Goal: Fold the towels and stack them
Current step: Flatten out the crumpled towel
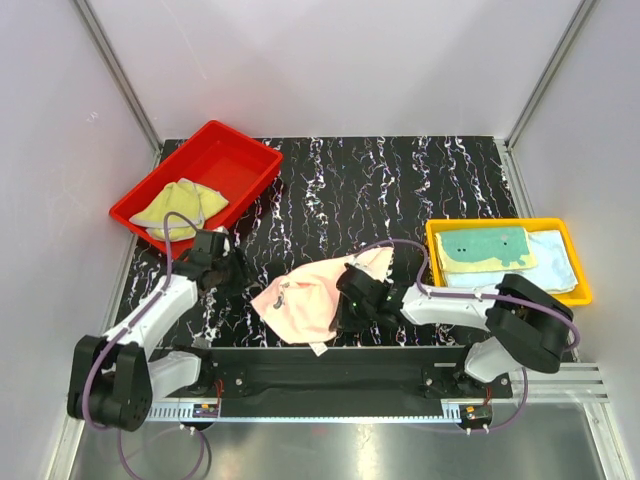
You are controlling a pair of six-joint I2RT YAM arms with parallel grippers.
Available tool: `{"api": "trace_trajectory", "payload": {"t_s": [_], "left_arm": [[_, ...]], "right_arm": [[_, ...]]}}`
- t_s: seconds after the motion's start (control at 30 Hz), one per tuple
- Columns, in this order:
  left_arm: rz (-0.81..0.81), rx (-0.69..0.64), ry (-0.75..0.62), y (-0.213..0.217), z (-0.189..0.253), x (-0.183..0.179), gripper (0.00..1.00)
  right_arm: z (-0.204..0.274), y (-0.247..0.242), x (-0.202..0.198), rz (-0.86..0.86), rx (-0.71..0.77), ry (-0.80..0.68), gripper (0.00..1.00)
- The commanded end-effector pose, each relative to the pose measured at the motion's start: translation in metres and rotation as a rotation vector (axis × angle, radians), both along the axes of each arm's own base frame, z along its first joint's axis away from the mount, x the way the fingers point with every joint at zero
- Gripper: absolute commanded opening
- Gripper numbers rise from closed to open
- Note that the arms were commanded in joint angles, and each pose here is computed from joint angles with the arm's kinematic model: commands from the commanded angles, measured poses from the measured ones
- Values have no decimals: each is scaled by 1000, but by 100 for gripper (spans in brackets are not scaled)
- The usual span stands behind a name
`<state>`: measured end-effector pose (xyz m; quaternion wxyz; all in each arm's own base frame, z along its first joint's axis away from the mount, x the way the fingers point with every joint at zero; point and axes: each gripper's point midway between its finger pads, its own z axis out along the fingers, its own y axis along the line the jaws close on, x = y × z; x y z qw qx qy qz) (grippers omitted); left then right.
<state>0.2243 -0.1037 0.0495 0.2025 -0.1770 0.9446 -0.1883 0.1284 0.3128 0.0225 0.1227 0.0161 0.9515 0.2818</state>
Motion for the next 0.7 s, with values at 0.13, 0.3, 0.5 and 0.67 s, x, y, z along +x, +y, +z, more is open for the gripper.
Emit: {"api": "trace_trajectory", "payload": {"t_s": [0.13,0.3,0.5,0.67], "left_arm": [[66,67,-197,13,44,39,54],[14,50,-203,2,35,41,54],[-63,8,-146,-26,8,16,53],[-171,-55,-123,-54,-10,-10,53]], "right_arm": [[66,-20,79,-138,-38,-148,1],[47,-43,127,-183,-76,-101,4],[31,-50,155,-154,-127,-67,15],[33,-43,144,-82,-71,-67,33]]}}
